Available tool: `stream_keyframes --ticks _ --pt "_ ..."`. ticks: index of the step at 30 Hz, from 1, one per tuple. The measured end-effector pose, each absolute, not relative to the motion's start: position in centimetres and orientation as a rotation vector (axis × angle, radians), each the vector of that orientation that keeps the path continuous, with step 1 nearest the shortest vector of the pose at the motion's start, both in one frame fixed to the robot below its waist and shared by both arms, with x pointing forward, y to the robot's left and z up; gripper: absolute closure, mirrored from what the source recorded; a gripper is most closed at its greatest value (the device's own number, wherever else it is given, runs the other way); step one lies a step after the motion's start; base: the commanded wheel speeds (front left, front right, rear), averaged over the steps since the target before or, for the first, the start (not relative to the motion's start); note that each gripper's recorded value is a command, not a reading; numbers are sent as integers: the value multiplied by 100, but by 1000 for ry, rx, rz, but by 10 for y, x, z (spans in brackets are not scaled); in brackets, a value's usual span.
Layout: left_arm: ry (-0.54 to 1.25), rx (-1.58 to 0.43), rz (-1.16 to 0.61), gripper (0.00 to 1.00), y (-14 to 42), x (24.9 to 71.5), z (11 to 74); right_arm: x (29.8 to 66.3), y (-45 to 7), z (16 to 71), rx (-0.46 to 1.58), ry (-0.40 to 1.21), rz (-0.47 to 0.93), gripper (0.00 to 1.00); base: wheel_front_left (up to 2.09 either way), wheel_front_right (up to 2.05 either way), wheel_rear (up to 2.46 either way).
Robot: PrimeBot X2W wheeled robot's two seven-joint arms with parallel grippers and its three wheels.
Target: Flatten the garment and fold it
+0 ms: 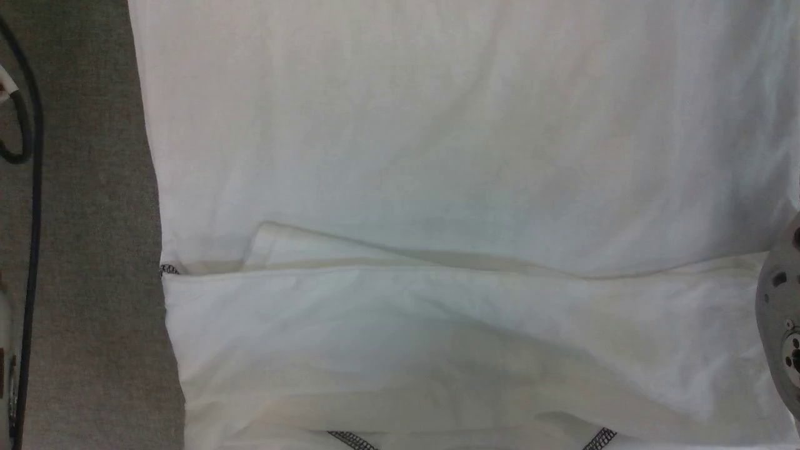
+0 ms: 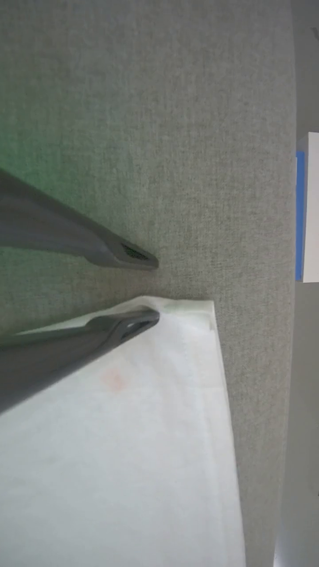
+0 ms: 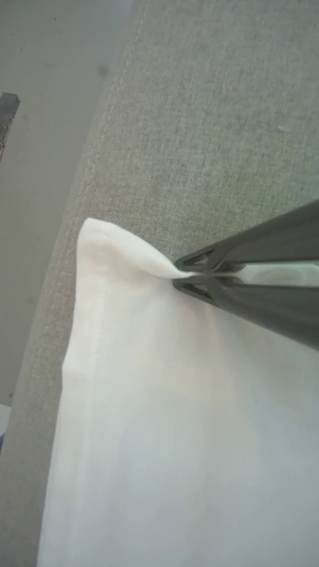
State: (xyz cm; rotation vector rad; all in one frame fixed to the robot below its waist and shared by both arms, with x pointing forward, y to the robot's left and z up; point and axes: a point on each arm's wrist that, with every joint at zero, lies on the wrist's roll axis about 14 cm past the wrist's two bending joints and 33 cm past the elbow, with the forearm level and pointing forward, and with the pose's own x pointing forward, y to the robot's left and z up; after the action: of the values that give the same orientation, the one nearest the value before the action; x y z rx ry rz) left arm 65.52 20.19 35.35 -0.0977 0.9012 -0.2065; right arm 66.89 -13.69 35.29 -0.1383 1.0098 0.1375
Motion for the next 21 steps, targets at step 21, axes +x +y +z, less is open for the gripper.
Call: stream_keyframes --ticks 21 --pt "362 53 -144 100 215 707 436 715 -145 407 -148 679 102 100 0 0 0"
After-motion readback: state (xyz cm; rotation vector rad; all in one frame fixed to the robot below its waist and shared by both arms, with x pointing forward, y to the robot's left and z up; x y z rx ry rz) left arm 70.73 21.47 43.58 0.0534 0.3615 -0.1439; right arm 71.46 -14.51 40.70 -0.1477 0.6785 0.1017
